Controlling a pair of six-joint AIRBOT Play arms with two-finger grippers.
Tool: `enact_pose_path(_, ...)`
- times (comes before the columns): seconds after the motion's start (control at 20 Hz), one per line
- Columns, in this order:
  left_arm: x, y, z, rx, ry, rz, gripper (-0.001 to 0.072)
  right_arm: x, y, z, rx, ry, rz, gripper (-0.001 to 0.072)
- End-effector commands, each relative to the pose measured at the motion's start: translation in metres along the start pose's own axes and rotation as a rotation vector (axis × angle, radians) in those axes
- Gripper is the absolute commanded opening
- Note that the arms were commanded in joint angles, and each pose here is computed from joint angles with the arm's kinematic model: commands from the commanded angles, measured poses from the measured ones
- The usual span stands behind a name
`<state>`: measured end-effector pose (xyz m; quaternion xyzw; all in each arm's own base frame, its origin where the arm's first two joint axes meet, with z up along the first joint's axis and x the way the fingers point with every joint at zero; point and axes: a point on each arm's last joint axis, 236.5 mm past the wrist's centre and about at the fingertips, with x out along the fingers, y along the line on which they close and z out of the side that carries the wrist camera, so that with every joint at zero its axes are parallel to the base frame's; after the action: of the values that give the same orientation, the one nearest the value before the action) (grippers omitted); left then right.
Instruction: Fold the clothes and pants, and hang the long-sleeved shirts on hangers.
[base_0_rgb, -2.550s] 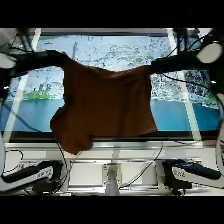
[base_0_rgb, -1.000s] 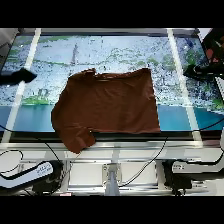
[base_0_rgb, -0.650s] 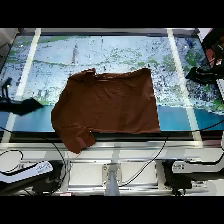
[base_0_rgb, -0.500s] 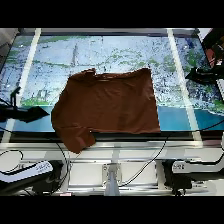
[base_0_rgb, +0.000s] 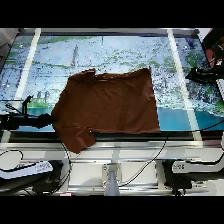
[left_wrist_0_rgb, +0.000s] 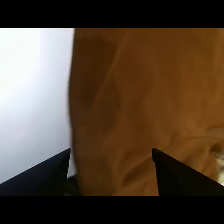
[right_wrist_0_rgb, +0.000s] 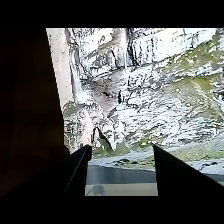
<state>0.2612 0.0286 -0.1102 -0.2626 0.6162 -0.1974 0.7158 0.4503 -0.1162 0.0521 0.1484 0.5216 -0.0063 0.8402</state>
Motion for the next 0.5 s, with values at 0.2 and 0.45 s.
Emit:
enact_pose_path(0.2,0.030,-0.002,-0.001,-0.024,0.030,-0.067,0.0406,0.000,0.005,0.001,0.009,-0.003,0.022,0.0418)
enact_pose_path(0.45,0.027,-0.005,0.001,-0.004,0.034,-0.079,0.0020,-0.002,0.012,-0.024,-0.052,0.098,0.053,0.0116)
